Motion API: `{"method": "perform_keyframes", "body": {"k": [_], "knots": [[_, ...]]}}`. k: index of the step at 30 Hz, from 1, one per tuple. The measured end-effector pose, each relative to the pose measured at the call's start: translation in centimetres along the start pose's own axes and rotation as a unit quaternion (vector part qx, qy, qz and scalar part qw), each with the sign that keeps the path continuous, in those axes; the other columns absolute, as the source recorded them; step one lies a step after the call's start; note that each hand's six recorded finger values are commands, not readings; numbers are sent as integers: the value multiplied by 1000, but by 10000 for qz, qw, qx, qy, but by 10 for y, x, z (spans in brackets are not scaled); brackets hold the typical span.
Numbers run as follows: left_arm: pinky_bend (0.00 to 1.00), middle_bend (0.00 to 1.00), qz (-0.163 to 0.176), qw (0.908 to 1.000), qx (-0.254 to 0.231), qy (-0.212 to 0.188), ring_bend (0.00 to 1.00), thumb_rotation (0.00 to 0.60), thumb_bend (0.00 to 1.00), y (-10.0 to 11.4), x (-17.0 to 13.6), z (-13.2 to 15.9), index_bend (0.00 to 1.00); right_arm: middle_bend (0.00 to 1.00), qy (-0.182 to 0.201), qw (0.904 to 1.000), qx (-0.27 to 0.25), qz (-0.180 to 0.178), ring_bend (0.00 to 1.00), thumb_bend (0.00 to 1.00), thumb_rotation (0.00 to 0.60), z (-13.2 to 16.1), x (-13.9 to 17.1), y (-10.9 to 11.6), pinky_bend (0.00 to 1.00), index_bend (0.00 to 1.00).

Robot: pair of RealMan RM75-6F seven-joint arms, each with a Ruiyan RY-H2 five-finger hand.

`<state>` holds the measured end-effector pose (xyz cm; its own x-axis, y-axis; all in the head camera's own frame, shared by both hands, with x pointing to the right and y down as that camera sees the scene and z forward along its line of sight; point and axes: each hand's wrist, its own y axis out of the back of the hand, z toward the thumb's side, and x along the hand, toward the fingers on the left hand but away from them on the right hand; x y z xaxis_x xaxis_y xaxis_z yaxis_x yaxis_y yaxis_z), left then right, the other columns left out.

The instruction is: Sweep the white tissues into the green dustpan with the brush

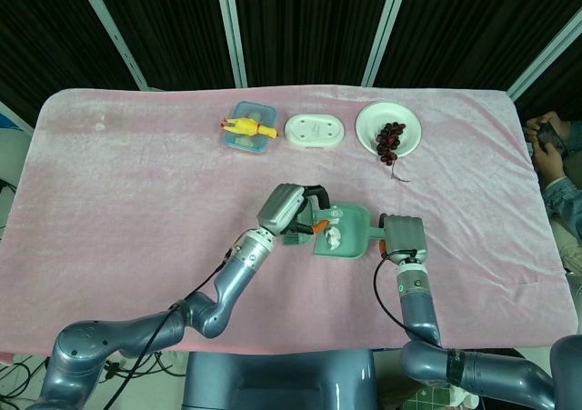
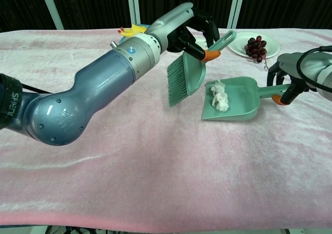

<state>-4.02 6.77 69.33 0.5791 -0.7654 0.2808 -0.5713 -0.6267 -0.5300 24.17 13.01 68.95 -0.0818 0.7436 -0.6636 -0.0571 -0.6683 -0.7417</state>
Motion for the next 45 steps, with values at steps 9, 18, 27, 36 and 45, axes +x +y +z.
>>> {"method": "perform_keyframes", "body": {"k": [9, 18, 27, 36, 45], "knots": [[1000, 629, -93, 9992, 367, 140, 924, 600, 356, 1, 18, -13, 620, 452, 18, 10000, 14, 30, 850, 452, 600, 0, -1, -4, 806, 519], [1000, 629, -438, 9981, 363, 213, 924, 600, 366, -18, 32, -13, 621, 452, -11, 10000, 21, 13, 850, 453, 600, -4, 0, -3, 806, 518], [1000, 629, -626, 9968, 423, 256, 924, 600, 376, -24, 41, -14, 627, 452, -44, 10000, 16, -17, 851, 453, 600, -8, -2, 2, 806, 518], [1000, 630, -695, 9957, 550, 274, 924, 600, 378, -21, 48, -15, 628, 451, -3, 10000, 26, 16, 851, 453, 600, -6, -2, -1, 806, 518], [1000, 630, -807, 9950, 512, 305, 924, 600, 377, -33, 50, -13, 629, 451, 16, 10000, 42, 31, 851, 452, 600, -3, -2, -5, 805, 519]]}}
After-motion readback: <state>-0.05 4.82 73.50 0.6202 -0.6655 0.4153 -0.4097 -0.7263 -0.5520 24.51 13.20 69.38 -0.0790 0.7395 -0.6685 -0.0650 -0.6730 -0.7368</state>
